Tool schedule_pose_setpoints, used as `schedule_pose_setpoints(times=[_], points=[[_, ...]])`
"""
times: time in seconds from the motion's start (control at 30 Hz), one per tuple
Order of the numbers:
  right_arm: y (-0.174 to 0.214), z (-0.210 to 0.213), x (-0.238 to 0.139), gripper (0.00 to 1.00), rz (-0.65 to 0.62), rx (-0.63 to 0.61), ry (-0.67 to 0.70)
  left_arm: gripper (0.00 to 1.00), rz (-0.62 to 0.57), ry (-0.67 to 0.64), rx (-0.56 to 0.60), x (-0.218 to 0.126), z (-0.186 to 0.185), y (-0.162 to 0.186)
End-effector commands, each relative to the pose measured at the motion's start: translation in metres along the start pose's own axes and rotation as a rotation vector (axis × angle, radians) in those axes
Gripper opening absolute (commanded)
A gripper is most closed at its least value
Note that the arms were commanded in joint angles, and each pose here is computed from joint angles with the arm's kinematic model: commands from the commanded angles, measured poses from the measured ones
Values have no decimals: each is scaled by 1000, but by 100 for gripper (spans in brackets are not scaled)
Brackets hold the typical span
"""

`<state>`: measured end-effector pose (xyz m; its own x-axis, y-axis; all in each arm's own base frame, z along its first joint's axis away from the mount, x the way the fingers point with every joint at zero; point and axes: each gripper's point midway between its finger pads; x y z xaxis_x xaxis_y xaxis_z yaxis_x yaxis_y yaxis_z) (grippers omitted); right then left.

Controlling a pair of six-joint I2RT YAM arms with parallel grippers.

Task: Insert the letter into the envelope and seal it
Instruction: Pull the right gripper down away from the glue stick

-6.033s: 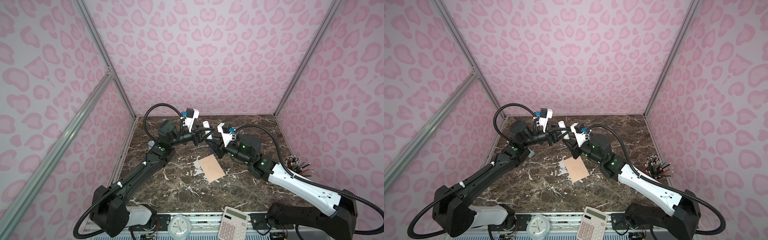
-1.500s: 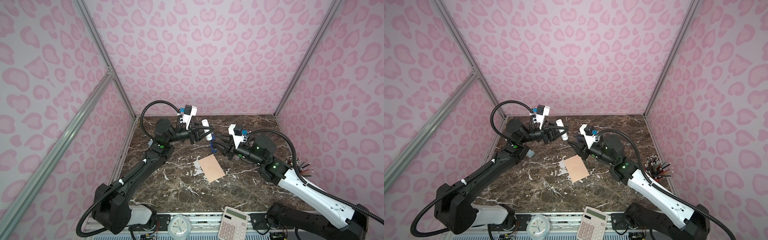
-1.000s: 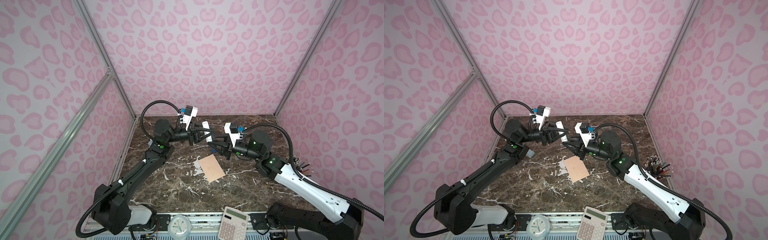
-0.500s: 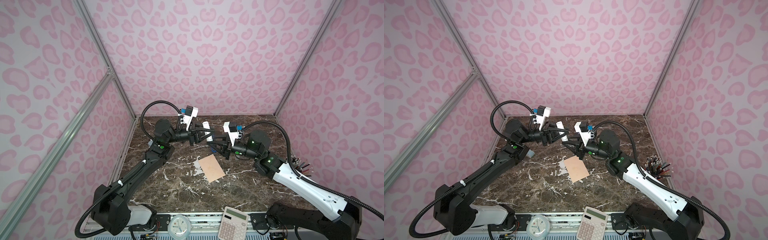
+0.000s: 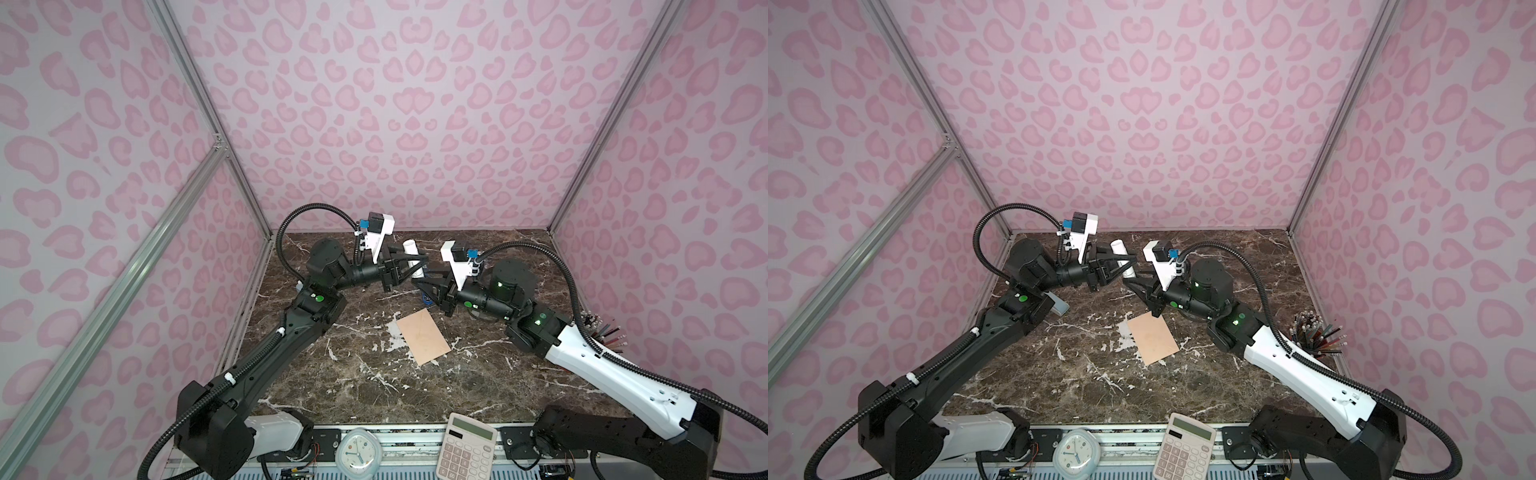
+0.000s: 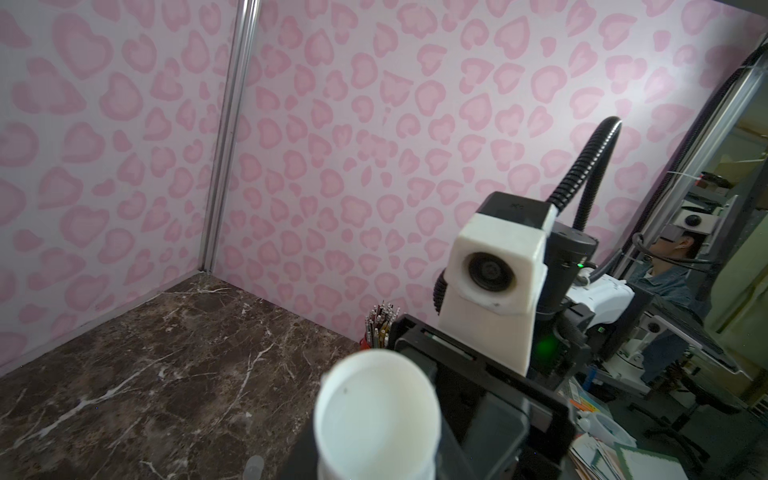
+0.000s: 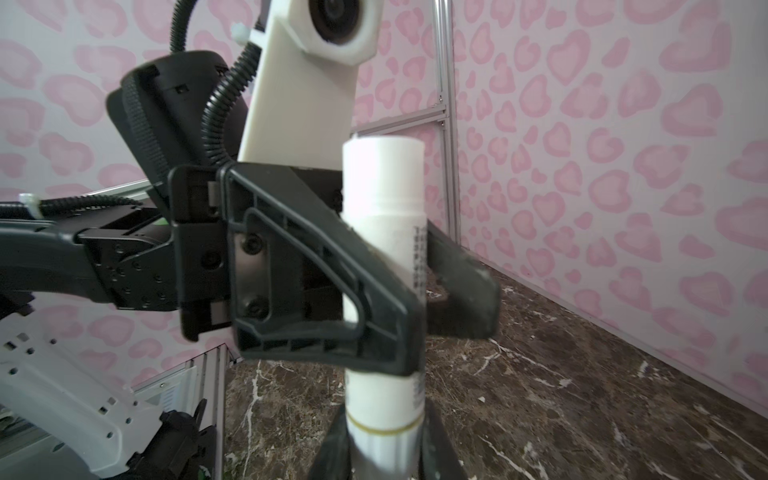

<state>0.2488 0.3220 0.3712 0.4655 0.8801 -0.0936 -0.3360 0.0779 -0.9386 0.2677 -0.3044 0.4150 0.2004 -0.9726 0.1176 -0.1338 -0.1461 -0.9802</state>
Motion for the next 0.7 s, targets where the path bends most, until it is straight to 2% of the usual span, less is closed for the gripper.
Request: schedule_pose_setpoints(times=[0.0, 0.3, 0.43, 0.53, 0.67], points=[[-17, 4, 4, 19, -56, -71, 71, 4, 17, -138, 64, 1, 21, 5], [-29, 9, 8, 16, -160, -128, 259, 4, -26, -337, 90, -7, 51, 3], [-28, 12, 10, 16, -184, -134, 283, 4, -42, -394, 97, -11, 61, 1], [-25, 14, 9, 21, -180, -136, 277, 4, -38, -403, 104, -12, 62, 2], [-14, 5, -2, 34, -156, -164, 306, 4, -35, -407, 120, -15, 60, 2]])
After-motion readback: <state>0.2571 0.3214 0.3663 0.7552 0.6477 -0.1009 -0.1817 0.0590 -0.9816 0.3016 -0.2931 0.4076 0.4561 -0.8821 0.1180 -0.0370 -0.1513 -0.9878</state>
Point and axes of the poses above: each gripper's point midway between its finger pads, its own x axis out along the fingers, its own z axis along the line the jaws close on, y = z × x, and after that the axes turned 10 degrees about x, right-handed
